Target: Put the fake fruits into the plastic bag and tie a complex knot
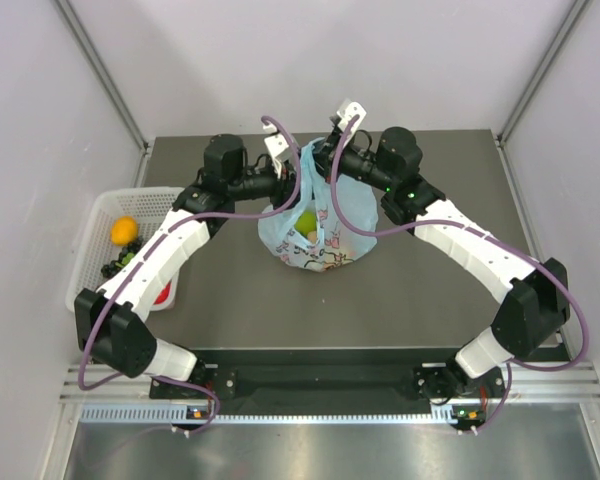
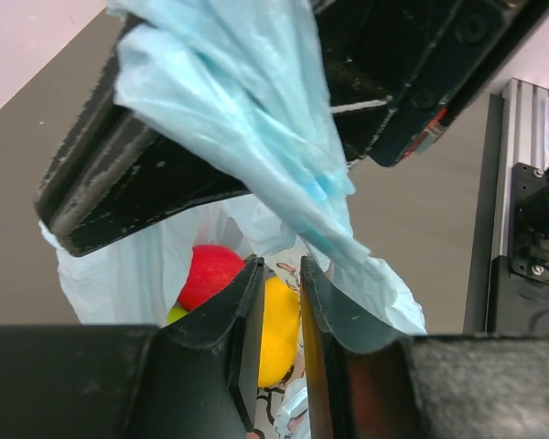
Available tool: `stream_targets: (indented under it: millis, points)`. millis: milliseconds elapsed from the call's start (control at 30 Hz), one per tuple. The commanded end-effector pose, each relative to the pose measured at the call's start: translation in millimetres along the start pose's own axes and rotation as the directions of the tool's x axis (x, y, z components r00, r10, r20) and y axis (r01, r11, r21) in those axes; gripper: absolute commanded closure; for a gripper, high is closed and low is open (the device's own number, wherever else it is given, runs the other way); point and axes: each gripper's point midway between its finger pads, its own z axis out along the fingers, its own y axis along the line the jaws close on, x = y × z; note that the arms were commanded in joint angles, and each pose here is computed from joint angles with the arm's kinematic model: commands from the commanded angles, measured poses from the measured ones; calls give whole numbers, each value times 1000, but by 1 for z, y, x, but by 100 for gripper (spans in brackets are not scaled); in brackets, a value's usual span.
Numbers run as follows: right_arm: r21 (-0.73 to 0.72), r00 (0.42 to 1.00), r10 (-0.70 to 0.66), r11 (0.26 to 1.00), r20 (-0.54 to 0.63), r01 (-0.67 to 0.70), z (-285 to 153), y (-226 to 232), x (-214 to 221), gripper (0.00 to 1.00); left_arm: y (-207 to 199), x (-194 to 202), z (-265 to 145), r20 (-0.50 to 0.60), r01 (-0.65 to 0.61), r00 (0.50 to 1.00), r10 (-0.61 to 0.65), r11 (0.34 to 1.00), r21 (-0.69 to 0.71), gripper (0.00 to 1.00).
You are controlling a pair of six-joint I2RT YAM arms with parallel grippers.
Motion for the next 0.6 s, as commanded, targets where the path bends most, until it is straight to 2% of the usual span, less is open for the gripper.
stream_targets:
  millis: [0,167,333,567]
  points:
    - [0,993,-55,998,105,56,-11,2,-54,100,-14,-17,-4,41,-82,996,80,995,59,72]
    - [2,993,-57,998,103,57,-12,1,-54,100,-24,-16,-7,28,-89,996,87,991,100,72]
    - [3,993,-56,998,102,56,-13,1,-53,100,-24,-13,-11,3,-84,996,84,993,85,71]
    - [2,993,-56,998,104,56,-13,1,-54,100,-29,-21,-10,28,-91,996,89,990,108,68]
